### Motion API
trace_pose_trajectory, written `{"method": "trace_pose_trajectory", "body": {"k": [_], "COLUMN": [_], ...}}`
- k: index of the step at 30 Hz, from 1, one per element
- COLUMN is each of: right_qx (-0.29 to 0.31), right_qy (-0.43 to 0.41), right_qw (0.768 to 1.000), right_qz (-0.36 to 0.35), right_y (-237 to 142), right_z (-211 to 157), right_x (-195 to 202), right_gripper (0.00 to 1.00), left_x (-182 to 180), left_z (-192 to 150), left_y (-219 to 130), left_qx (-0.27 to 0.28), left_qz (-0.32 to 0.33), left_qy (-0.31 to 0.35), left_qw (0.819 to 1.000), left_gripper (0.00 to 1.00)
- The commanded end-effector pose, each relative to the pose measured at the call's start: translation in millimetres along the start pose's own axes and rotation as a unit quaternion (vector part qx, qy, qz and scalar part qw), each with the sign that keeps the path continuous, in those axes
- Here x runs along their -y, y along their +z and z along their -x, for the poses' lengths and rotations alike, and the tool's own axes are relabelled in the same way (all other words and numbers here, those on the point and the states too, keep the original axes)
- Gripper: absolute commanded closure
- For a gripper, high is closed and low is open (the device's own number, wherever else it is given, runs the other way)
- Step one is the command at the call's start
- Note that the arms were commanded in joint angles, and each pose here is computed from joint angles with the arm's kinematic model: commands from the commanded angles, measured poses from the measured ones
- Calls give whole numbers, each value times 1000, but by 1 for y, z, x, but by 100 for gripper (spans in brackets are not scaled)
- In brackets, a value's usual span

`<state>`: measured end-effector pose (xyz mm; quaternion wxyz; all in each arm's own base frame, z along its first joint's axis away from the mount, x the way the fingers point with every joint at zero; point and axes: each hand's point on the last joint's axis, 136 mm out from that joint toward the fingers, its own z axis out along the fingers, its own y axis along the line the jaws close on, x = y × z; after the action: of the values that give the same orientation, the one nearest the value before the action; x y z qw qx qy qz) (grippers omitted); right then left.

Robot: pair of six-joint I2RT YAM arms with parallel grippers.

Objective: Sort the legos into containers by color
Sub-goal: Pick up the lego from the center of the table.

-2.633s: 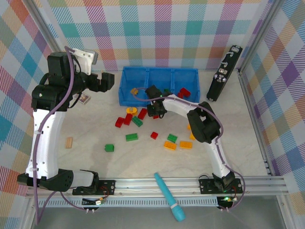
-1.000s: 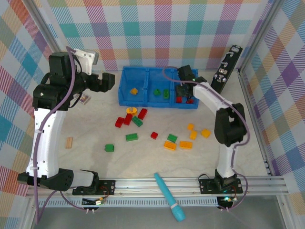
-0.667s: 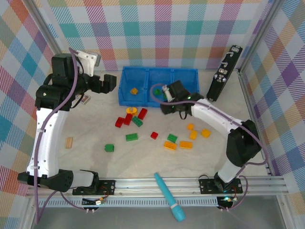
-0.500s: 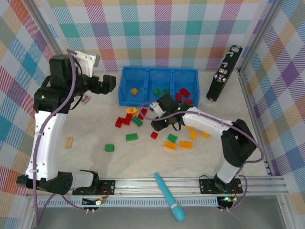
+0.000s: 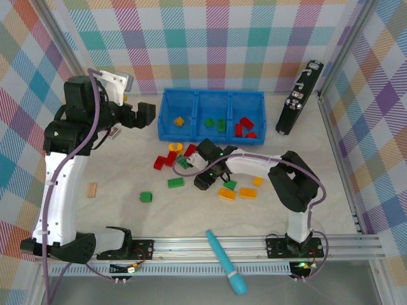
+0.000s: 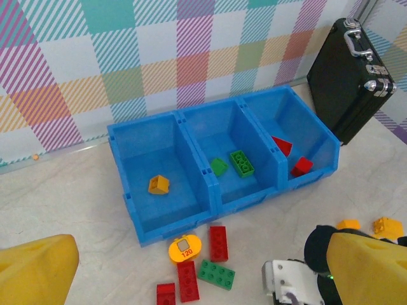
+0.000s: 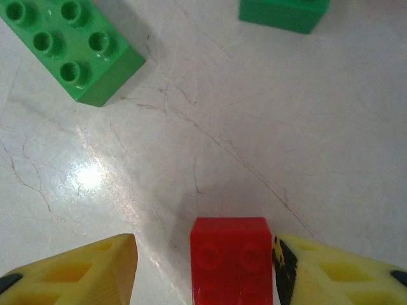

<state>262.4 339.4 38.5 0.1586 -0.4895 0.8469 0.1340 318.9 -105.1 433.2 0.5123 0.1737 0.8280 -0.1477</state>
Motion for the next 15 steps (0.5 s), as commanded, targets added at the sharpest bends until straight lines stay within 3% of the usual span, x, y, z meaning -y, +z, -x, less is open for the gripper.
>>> {"method": "trace_pose_trajectory", "body": {"k": [1,4,15], "right_qx": [-5,-24,-65], "right_qy": [-24,-26,-24], "right_qw": [999,999,993], "right_qz": [-24,-41,-101], "right_y": [2,8,13], "right_z": [6,-2,-18], "right_x": [4,8,28], "right_gripper": [41,44,69], "left_x": [9,9,7], "left_z": [5,4,4], "left_y": [-7,-6,-5], "left_qx": [16,16,13], "left_qz": [-13,-12,-8], "left_qy": [14,14,15], "left_qw": [1000,1000,1000], "left_gripper": [0,0,0]}}
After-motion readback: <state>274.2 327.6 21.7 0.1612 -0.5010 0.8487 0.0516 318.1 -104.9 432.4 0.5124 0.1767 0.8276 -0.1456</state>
